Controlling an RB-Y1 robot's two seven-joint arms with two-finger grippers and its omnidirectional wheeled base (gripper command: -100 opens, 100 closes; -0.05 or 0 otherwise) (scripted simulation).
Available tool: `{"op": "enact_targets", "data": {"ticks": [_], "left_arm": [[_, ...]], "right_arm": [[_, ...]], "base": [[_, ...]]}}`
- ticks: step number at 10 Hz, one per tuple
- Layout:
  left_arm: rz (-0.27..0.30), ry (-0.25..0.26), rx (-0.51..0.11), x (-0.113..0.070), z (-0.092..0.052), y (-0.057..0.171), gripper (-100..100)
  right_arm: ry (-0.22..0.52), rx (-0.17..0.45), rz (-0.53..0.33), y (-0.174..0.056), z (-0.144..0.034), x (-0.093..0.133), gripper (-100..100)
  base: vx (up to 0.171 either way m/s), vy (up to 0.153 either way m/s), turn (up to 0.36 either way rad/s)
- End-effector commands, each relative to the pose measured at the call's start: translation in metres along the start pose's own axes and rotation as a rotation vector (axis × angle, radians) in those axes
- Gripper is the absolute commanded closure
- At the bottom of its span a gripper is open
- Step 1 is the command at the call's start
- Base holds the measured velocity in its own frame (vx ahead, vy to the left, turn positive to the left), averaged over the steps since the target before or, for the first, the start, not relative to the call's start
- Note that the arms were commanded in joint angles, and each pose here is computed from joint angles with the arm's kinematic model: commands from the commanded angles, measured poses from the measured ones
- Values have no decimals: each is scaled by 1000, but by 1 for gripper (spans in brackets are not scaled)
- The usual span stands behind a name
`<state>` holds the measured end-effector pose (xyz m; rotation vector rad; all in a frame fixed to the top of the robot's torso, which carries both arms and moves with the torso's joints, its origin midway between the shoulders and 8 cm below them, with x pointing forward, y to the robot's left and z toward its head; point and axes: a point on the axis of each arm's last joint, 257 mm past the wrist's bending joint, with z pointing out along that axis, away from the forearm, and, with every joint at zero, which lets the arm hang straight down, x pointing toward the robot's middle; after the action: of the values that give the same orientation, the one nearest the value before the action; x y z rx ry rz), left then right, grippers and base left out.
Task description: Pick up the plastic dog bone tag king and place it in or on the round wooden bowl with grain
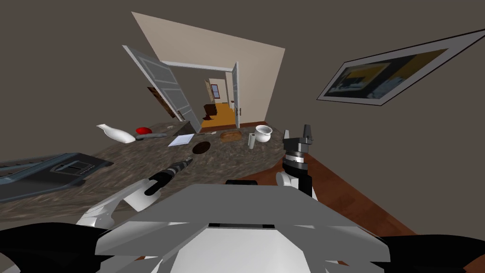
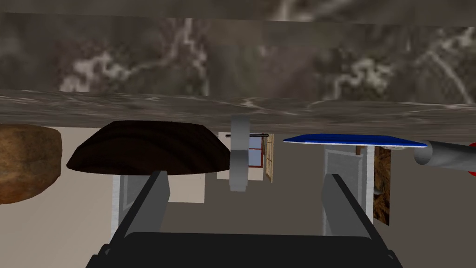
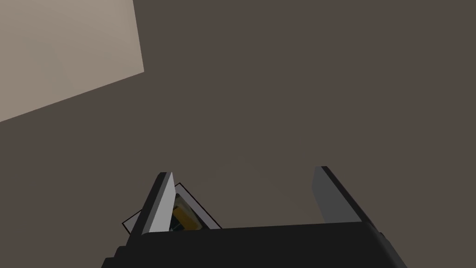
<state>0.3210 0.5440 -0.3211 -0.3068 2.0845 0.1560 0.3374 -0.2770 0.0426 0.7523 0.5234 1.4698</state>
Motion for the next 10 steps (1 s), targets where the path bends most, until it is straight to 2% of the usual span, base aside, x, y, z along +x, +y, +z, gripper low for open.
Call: {"op": "enact_targets", "data": {"ticks": [1,3,4,8,9,10], "left_arm": [[-6,1,-10,5,4,4,-100],[-7,1,-11,5,5,5,-100],[-7,1,-12,5,5,5,100],[-5,-3,-7,3,5,3,100],[-5,-2,-8,4,5,4,0],[-1,0,-2,1,1,1,100]], "right_arm": [[0,0,0,0,0,0,0],[0,0,0,0,0,0,0],[0,0,0,0,0,0,0],[0,0,0,0,0,0,0],[0,0,0,0,0,0,0],[0,0,0,0,0,0,0]], "base": [[-5,7,-28],[-8,10,-26],[0,0,0],[0,-1,-3],[0,0,0],[13,-9,43]]}}
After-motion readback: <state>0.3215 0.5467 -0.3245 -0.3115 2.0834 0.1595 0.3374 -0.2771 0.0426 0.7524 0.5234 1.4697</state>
